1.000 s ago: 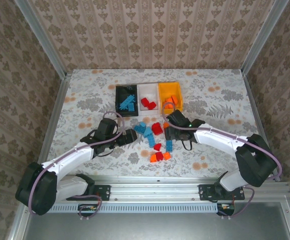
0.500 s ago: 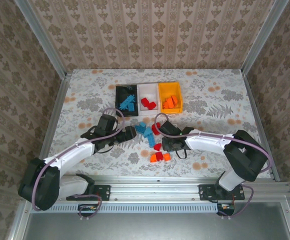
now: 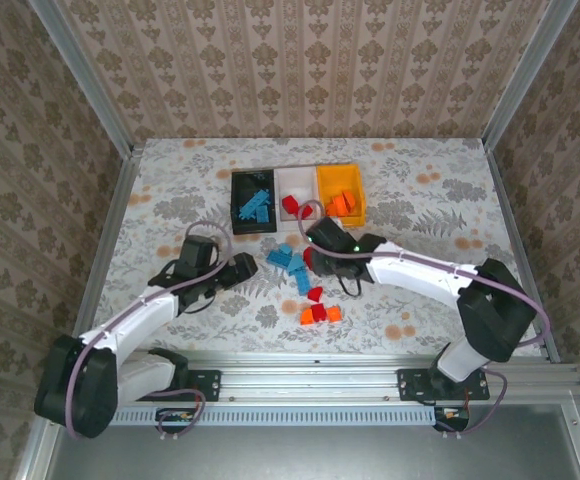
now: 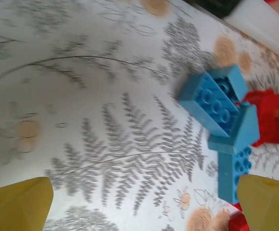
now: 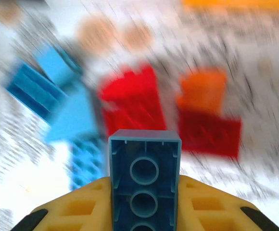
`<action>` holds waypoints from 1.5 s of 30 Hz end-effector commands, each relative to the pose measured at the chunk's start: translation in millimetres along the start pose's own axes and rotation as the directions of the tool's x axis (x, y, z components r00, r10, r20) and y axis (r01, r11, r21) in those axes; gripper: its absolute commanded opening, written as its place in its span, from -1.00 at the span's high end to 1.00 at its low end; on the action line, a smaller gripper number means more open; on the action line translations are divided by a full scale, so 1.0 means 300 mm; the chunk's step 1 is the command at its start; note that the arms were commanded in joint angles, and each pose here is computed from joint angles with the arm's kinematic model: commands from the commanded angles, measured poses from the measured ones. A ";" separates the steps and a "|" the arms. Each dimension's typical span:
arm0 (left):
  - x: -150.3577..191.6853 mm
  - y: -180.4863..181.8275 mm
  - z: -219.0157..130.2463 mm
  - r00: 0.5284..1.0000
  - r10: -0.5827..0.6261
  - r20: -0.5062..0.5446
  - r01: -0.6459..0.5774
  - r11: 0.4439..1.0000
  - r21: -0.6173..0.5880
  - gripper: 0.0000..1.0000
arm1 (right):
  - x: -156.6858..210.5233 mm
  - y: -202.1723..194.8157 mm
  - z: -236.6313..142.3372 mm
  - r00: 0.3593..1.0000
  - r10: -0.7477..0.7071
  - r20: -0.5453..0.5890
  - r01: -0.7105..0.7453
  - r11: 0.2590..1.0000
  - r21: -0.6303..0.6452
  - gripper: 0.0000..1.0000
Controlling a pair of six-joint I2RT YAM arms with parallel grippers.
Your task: Sort the legos into containers by color
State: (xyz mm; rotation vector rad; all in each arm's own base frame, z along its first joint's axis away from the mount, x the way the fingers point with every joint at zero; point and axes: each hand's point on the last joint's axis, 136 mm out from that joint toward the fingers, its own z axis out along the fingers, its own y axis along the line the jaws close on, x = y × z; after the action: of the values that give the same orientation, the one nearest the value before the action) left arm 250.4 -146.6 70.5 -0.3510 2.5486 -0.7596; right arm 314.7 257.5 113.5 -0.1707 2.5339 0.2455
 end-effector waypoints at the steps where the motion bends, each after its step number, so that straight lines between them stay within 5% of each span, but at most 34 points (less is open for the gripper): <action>1: -0.002 0.043 -0.026 0.997 -0.079 0.023 0.079 0.997 -0.003 -1.00 | -0.148 0.092 0.040 0.992 -0.100 0.078 0.101 0.995 -0.015 0.45; 8: 0.014 0.082 -0.081 0.991 -0.116 0.060 0.116 0.993 0.005 -1.00 | -0.423 0.271 0.209 0.964 -0.217 0.154 0.227 0.973 -0.049 0.45; 15: 0.017 0.059 -0.093 0.994 -0.100 0.051 0.098 0.994 0.047 -1.00 | -0.538 0.332 0.368 0.961 -0.250 0.123 0.259 0.963 -0.069 0.40; 18: 0.018 0.046 -0.092 0.996 -0.081 0.041 0.078 0.995 0.063 -1.00 | -0.552 0.350 0.404 0.954 -0.278 0.110 0.285 0.957 -0.057 0.08; 22: 0.014 0.037 -0.099 0.997 -0.069 0.043 0.066 0.995 0.072 -1.00 | -0.600 0.365 0.349 0.951 -0.268 0.153 0.280 0.958 -0.065 -0.11; 28: 0.020 0.038 -0.088 0.997 -0.069 0.033 0.066 0.995 0.074 -0.99 | -0.639 0.363 0.172 0.939 -0.230 0.257 0.259 0.962 -0.086 -0.13; 34: 0.018 -0.006 -0.061 0.998 -0.056 -0.002 0.056 0.995 0.081 -1.00 | -0.473 0.202 0.056 0.956 -0.180 0.234 0.196 0.979 -0.049 -0.11; 45: 0.056 -0.162 0.060 0.992 0.089 -0.086 -0.081 0.993 0.085 -0.99 | 0.009 -0.174 0.059 0.993 -0.110 -0.044 0.114 0.988 0.108 -0.23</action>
State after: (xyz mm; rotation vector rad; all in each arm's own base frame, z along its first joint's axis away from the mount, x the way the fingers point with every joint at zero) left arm 236.0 -187.4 68.0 -0.2340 2.6342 -0.8557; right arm 340.3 236.4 102.7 -0.3742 2.4991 0.1087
